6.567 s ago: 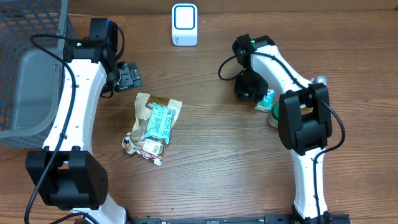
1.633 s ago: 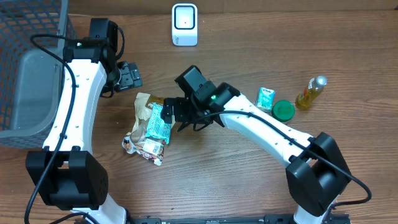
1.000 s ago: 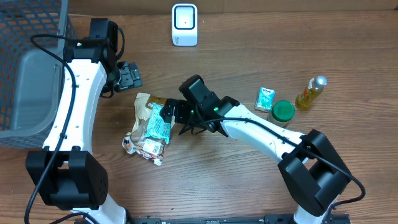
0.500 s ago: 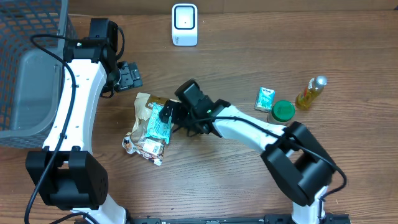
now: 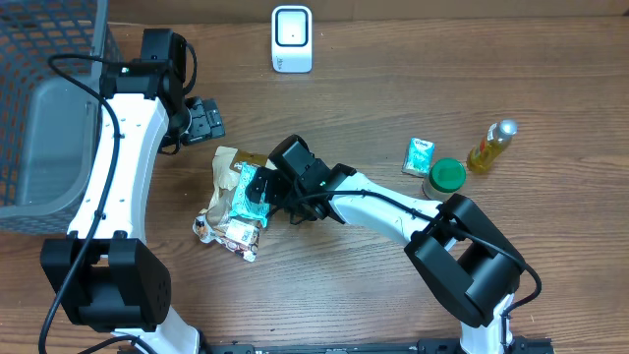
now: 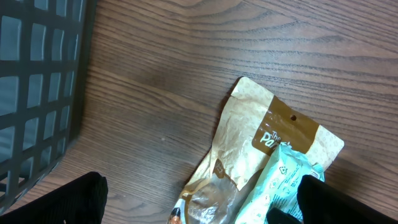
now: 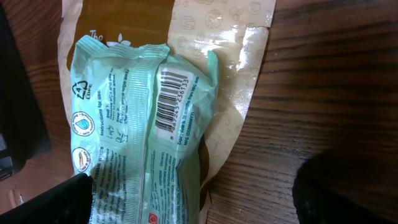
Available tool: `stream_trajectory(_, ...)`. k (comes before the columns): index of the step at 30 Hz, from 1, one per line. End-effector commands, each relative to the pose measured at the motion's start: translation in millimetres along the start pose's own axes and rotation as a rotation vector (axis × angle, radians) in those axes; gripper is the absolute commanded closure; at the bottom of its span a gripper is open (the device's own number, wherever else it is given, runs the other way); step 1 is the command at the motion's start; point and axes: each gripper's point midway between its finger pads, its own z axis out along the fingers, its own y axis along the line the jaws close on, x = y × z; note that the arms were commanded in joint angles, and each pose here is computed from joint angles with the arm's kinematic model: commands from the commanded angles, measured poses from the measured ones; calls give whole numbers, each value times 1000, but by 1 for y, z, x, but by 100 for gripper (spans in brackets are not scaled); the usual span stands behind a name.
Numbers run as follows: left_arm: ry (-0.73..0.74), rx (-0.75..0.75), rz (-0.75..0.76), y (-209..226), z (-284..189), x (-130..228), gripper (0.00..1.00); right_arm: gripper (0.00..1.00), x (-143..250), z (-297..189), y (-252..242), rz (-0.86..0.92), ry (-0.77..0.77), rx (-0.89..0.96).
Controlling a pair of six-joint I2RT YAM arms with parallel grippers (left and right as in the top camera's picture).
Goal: Scan the item barcode
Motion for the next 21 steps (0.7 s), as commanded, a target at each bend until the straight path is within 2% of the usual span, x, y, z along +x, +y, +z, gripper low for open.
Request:
stream_trajectory(1, -20, -4, 17, -2, -4, -4, 1, 0, 0, 1, -2, 9, 2, 3)
stream_trajectory(10, -20, -4, 17, -2, -4, -4, 0, 0, 5, 1, 2, 9, 31, -17)
stream_trajectory(12, -20, -4, 17, -2, -4, -4, 0, 7, 9, 0, 5, 8, 57, -33)
stream_trajectory(16, -19, -4, 17, -2, -4, -4, 0, 29, 11, 0, 6, 9, 66, -38)
stream_trajectory(21, -20, -4, 17, -2, -4, -4, 0, 48, 11, 0, 6, 9, 66, -38)
